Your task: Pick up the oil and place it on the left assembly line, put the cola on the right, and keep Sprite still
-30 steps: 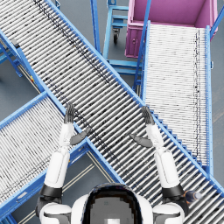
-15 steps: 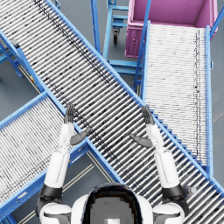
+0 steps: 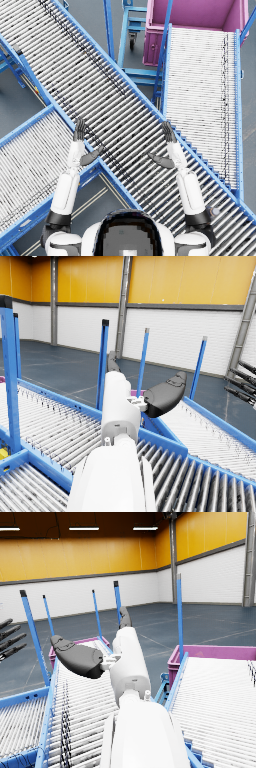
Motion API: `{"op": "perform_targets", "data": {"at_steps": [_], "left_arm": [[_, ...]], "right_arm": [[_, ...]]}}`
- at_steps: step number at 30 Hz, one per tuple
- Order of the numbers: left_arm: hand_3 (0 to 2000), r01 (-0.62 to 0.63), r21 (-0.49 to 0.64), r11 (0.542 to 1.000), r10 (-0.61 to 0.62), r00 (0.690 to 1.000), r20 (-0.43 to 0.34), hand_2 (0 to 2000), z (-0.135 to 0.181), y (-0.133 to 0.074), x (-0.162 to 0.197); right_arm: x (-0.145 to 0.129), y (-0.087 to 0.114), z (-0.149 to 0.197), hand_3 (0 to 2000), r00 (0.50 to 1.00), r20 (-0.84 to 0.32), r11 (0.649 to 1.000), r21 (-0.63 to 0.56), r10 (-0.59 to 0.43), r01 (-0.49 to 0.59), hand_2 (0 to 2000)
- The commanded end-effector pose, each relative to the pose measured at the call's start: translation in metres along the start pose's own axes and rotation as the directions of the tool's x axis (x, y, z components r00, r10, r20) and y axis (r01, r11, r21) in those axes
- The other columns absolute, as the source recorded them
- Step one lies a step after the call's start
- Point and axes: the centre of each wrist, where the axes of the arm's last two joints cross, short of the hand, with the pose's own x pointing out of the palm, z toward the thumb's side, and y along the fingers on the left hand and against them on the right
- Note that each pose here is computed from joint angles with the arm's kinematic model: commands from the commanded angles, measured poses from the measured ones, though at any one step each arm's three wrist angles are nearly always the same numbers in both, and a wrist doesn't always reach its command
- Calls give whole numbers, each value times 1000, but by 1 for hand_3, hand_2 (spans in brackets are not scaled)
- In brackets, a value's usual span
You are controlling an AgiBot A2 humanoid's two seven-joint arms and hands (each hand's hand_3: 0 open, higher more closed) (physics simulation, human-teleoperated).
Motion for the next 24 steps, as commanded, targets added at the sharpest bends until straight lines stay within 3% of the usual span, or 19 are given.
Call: {"op": "perform_targets", "data": {"at_steps": [1, 24], "left_arm": [[0, 0, 0, 1000, 0, 1000, 0, 0, 0, 0, 0], [0, 0, 0, 1000, 0, 1000, 0, 0, 0, 0, 0]], "right_arm": [[0, 0, 0, 0, 1000, 0, 1000, 0, 0, 0, 0], [0, 0, 0, 0, 1000, 0, 1000, 0, 0, 0, 0]]}}
